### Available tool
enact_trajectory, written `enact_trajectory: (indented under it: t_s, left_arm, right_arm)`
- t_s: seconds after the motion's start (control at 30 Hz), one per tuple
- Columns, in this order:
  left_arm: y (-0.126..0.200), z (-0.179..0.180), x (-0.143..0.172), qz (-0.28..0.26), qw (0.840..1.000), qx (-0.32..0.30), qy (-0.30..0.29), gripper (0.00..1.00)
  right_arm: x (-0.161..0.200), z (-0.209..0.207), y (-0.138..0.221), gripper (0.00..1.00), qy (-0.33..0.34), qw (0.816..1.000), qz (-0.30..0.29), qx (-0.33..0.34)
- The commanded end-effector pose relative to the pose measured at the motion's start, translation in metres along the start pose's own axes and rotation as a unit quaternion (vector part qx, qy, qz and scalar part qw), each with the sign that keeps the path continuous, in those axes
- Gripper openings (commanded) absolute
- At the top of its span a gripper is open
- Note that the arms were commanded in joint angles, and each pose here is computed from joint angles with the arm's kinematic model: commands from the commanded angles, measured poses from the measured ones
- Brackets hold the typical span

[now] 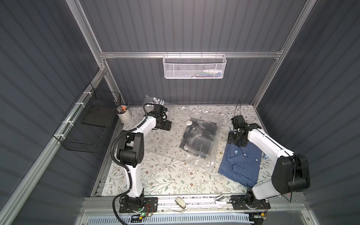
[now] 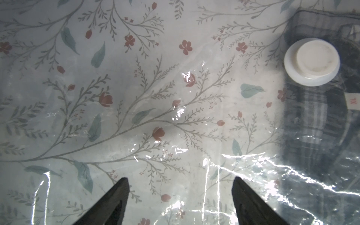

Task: Take the shirt out of the vacuum bag
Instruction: Move the vacuum bag to the center of the board.

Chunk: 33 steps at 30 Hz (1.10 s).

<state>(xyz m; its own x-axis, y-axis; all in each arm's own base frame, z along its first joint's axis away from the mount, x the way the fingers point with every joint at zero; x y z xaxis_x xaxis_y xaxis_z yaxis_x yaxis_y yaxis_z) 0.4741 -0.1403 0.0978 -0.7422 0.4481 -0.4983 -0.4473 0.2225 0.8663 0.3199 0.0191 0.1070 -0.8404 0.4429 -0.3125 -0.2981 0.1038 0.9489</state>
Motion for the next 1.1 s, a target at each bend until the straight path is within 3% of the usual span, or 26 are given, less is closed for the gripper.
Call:
enact_trajectory:
  t_s: [0.0, 0.17, 0.33, 0.57, 1.07]
  left_arm:
    - [0.005, 0.001, 0.000, 0.000, 1.000, 0.003, -0.009, 0.85]
    - [0.008, 0.000, 0.000, -0.001, 1.000, 0.003, -0.011, 0.85]
    - [0.006, 0.001, 0.002, 0.002, 1.000, 0.002, -0.011, 0.85]
    - [0.005, 0.001, 0.001, 0.003, 1.000, 0.001, -0.012, 0.85]
    - [0.007, 0.006, 0.005, 0.010, 1.000, -0.011, -0.011, 0.85]
  right_arm:
    - [0.008, -0.023, -0.024, 0.60, -0.013, 0.998, 0.054, -0.007]
    - [-0.008, -0.029, -0.035, 0.55, -0.015, 0.998, 0.057, -0.023]
    - [-0.006, -0.023, -0.062, 0.50, 0.012, 0.994, 0.106, -0.019]
    - [-0.019, -0.012, -0.087, 0.47, 0.060, 0.991, 0.122, -0.018]
    - [-0.037, 0.041, -0.101, 0.47, 0.194, 0.975, 0.105, -0.030]
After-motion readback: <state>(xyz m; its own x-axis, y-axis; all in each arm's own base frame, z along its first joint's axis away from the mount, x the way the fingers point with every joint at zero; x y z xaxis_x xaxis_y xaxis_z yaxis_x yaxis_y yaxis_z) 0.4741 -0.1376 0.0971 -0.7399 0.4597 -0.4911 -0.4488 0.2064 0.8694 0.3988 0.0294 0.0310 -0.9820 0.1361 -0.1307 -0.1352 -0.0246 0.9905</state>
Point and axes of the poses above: each gripper's point midway between its finger pads, its own y axis back along the fingers, its own z axis along the line the jaws close on, x = y × z, the point moved 1 cm from there along y, back along the fingers, and after that the axes turned 11 degrees about -y, right-handed, at the moved point
